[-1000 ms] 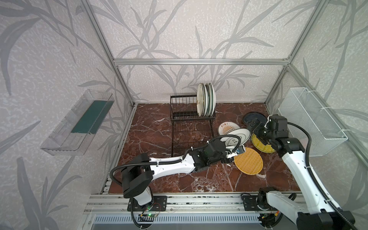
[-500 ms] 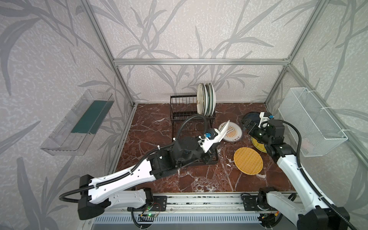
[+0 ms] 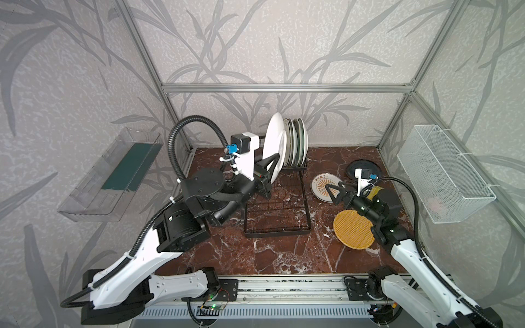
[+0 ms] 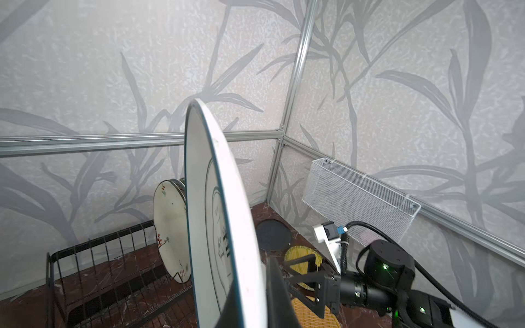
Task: Load plates into a dish rack
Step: Place the plate on the dish rack.
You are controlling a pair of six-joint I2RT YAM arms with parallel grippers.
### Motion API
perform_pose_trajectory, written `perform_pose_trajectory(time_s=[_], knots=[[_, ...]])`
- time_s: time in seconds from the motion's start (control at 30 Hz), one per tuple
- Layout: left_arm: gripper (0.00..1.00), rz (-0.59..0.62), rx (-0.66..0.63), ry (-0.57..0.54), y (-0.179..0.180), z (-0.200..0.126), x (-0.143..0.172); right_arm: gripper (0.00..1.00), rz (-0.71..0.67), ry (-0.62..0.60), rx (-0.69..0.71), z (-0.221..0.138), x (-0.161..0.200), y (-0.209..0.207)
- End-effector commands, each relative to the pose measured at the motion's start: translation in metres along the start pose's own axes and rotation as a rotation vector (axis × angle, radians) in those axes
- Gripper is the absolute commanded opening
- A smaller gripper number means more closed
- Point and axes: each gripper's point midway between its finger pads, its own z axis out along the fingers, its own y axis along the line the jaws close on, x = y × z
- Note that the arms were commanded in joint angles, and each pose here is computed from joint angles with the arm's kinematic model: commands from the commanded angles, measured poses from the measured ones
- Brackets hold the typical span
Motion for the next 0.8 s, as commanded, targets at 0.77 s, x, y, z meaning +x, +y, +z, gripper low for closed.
perform_pose_trajectory(time_s=[0.77], knots=[[0.0,-0.168,-0.236,0.039,0.094,0.142,0.019,0.99,-0.112,0.003,-0.136,0.005,0.035,0.027]])
